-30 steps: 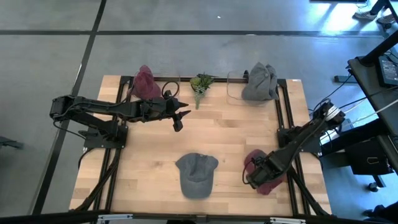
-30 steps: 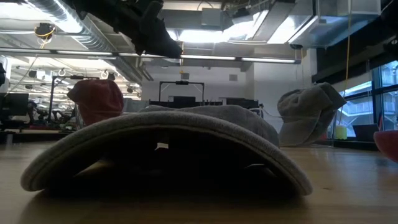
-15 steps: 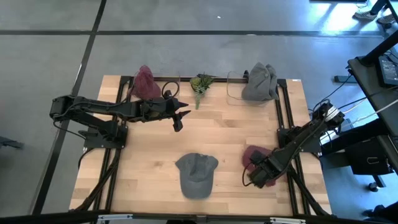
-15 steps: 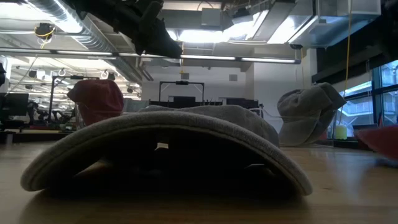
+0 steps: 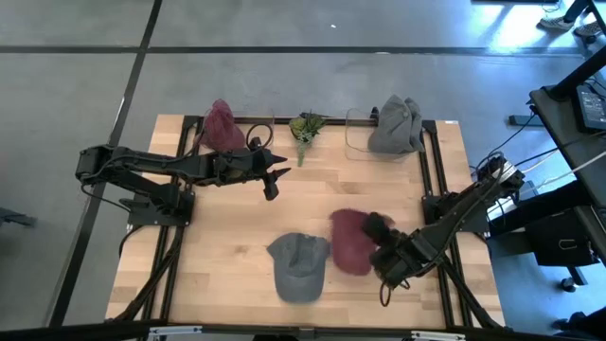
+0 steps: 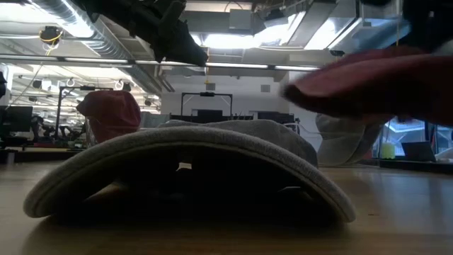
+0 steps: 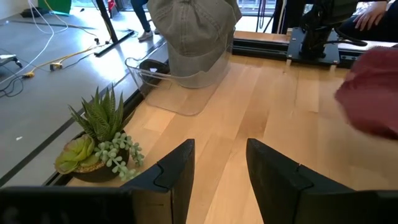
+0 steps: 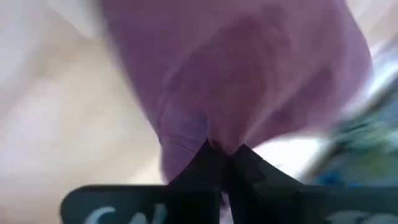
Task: Pick & Place hat
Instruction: Put the red cap into the left transparent bin
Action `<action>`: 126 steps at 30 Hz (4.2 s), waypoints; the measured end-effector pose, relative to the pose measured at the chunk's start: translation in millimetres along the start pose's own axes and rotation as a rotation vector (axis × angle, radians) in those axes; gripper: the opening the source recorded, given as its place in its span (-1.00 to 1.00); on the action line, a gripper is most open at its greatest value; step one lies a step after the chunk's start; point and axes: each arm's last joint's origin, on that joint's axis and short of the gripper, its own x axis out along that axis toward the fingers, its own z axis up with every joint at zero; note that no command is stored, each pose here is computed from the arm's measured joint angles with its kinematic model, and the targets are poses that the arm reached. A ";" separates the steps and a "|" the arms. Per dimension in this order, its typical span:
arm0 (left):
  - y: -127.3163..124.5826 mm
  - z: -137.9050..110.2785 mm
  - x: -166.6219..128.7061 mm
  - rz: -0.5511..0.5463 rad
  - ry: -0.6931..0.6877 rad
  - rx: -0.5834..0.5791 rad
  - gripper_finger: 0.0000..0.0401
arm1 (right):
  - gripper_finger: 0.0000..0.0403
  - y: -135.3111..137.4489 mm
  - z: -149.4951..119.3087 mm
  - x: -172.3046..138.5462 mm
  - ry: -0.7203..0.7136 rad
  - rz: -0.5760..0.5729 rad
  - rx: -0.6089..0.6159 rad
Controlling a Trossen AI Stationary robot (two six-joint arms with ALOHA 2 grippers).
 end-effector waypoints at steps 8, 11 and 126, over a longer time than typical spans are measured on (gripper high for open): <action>-2.5 0.7 -0.1 -0.087 0.000 -0.080 -0.30 | -0.97 -25.2 18.2 13.2 0.059 -0.349 -0.385; -5.1 2.1 -0.4 -0.167 -0.003 -0.157 -0.30 | -0.97 -34.8 19.7 21.1 0.093 -0.387 -0.365; 139.0 85.4 -46.4 -0.028 -0.058 -0.400 -0.88 | 0.35 -79.8 -58.8 40.1 -0.200 0.014 0.804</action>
